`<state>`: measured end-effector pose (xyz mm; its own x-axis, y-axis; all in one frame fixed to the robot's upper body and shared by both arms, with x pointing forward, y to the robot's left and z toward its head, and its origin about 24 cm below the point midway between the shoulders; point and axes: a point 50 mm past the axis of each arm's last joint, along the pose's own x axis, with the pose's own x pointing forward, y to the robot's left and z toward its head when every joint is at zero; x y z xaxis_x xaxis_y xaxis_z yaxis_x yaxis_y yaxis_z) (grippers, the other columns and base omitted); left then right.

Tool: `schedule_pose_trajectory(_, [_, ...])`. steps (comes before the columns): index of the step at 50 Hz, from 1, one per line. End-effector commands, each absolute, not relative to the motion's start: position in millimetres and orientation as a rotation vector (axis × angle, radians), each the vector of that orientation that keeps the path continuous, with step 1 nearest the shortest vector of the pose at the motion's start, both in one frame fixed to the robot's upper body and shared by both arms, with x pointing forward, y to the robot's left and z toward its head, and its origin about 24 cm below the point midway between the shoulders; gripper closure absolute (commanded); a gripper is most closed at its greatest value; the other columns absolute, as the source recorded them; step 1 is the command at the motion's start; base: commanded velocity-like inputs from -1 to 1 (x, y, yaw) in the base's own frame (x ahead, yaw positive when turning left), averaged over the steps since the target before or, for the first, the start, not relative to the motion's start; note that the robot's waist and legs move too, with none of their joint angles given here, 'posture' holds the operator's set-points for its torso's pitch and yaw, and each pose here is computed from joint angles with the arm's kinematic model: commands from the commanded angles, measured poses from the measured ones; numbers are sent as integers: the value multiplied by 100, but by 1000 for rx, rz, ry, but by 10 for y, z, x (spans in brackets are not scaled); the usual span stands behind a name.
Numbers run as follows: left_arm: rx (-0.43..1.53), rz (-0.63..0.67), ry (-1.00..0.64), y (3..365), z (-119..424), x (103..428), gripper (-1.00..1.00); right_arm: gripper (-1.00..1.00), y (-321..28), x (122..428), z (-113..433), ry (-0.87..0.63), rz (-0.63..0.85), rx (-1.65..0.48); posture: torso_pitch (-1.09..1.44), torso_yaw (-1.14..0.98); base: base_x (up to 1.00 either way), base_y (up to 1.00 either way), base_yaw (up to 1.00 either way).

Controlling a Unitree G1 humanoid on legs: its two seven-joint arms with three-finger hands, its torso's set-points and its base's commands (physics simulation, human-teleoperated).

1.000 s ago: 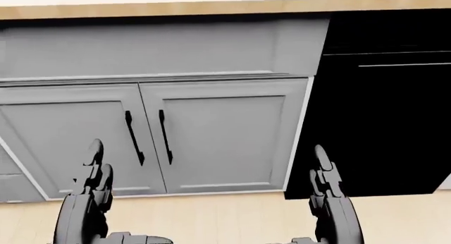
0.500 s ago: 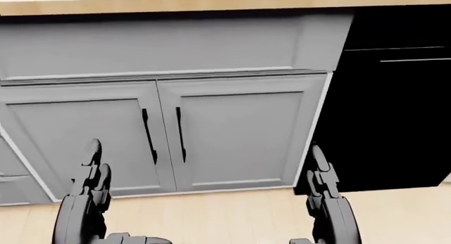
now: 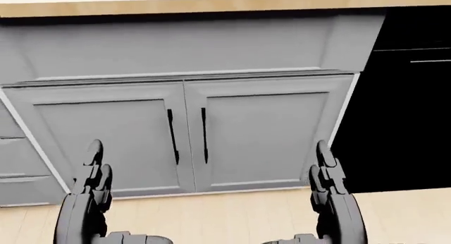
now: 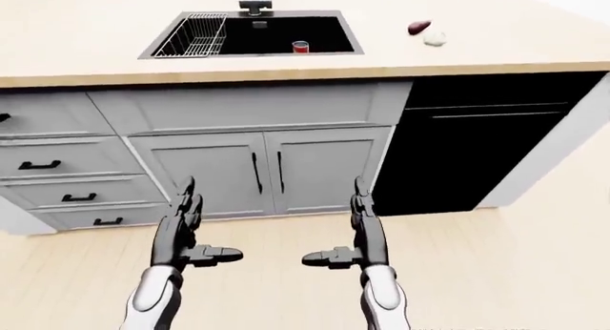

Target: Turn the sink spout to the right.

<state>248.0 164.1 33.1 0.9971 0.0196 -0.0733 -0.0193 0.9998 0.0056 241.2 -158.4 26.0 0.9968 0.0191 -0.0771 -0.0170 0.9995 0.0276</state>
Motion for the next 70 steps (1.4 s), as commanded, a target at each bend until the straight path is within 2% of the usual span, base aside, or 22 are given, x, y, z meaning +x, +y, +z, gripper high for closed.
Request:
schedule_pose_trajectory(1, [16, 23, 15, 1669, 529, 2601, -100, -100, -1694, 2546, 393, 27, -39, 44, 0, 0, 0, 0, 0])
schedule_pose_trajectory(5, [-30, 32, 13, 1734, 858, 2820, -100, -100, -1844, 2746, 649, 48, -45, 39, 0, 0, 0, 0, 0])
schedule_pose_trajectory(15, [0, 45, -61, 1758, 1670, 3194, -100, -100, -1990, 3074, 1565, -56, -21, 57, 0, 0, 0, 0, 0])
schedule_pose_trajectory(28, [52, 61, -120, 1743, 2467, 3438, -100, -100, -2080, 3372, 2705, -148, -5, -22, 0, 0, 0, 0, 0])
schedule_pose_trajectory(41, [76, 113, -157, 1880, 2899, 3593, -100, -100, -2141, 3611, 3081, -150, 8, -32, 0, 0, 1, 0, 0])
schedule_pose_trajectory(70, [82, 118, -186, 1899, 3073, 3522, -100, -100, -2110, 3595, 3141, -155, 21, -40, 0, 0, 10, 0, 0])
